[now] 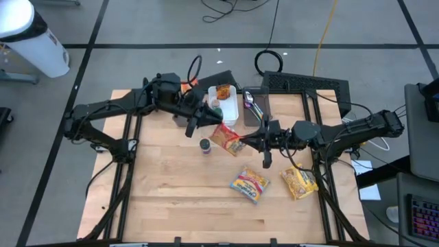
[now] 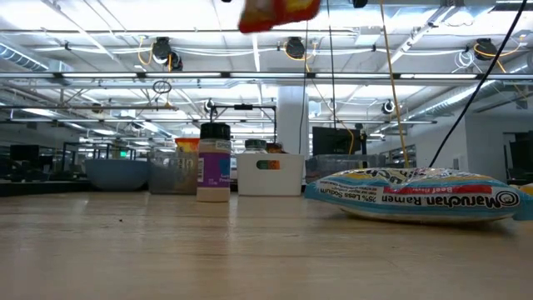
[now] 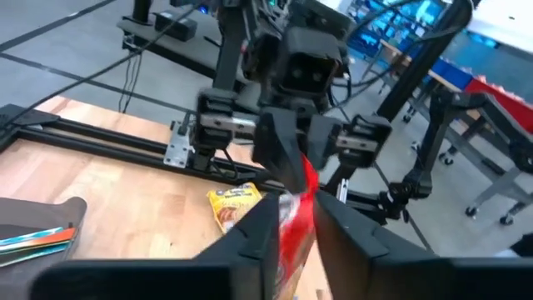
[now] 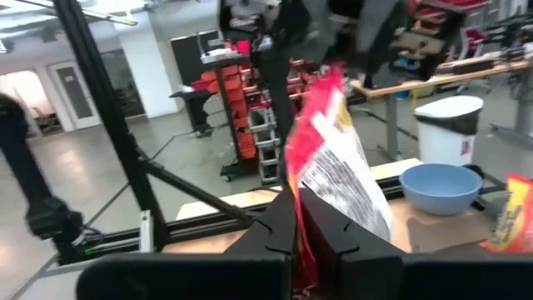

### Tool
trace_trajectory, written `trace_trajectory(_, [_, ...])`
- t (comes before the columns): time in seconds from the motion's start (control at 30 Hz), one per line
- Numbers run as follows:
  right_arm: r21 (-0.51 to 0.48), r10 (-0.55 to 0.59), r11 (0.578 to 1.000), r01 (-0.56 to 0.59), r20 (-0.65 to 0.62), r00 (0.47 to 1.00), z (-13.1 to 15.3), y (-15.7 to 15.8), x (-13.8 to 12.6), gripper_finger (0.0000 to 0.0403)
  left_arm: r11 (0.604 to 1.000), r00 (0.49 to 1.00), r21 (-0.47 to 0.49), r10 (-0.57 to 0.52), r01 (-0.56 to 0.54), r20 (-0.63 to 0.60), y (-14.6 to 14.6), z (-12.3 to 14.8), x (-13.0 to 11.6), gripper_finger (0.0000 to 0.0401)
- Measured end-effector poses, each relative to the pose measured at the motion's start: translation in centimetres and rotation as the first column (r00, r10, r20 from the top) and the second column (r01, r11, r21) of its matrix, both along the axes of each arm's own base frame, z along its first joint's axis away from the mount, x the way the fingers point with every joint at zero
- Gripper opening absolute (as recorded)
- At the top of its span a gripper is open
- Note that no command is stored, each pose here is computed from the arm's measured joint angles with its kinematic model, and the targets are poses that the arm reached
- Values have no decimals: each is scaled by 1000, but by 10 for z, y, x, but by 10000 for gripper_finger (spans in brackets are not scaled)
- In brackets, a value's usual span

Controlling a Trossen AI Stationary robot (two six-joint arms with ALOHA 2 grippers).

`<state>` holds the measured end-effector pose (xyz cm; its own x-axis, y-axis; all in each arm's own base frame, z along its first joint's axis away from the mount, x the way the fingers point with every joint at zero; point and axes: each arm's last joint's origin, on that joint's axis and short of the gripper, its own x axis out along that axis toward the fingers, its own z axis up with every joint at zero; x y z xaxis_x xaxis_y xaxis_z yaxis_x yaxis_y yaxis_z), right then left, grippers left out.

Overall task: Pick & Place Food Item
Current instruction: Put the red noodle pack into the left black bin

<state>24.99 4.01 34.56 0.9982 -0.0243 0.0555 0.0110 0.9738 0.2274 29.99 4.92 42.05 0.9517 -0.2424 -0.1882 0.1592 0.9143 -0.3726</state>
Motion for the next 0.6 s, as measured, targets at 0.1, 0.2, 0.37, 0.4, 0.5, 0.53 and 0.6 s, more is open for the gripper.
trace_trajectory(0.1, [12,11,1000,-11,-2,1000,0,0,0,0,1000,1000,-24,14,-14,-2,3,1,0,123])
trace_trajectory(0.2, [43,44,998,-43,-7,999,0,-2,-1,0,998,1000,-62,-6,6,0,4,1,-1,165])
trace_trajectory(0.37, [138,148,980,-144,-20,989,0,-11,-1,0,994,997,-91,-63,66,38,1,12,-1,212])
trace_trajectory(0.4, [154,173,974,-167,-25,985,-1,-12,-1,0,995,998,-82,-58,60,30,-1,14,-1,216])
trace_trajectory(0.5, [194,252,952,-237,-56,966,-3,-17,-1,0,999,999,-40,-35,34,-29,-3,21,1,219])
trace_trajectory(0.53, [207,281,943,-262,-67,957,-3,-19,-1,0,999,998,-25,-30,29,-53,-4,24,3,217])
trace_trajectory(0.6, [227,330,925,-303,-89,940,-1,-22,-1,0,1000,995,1,-23,24,-96,-5,29,8,212])
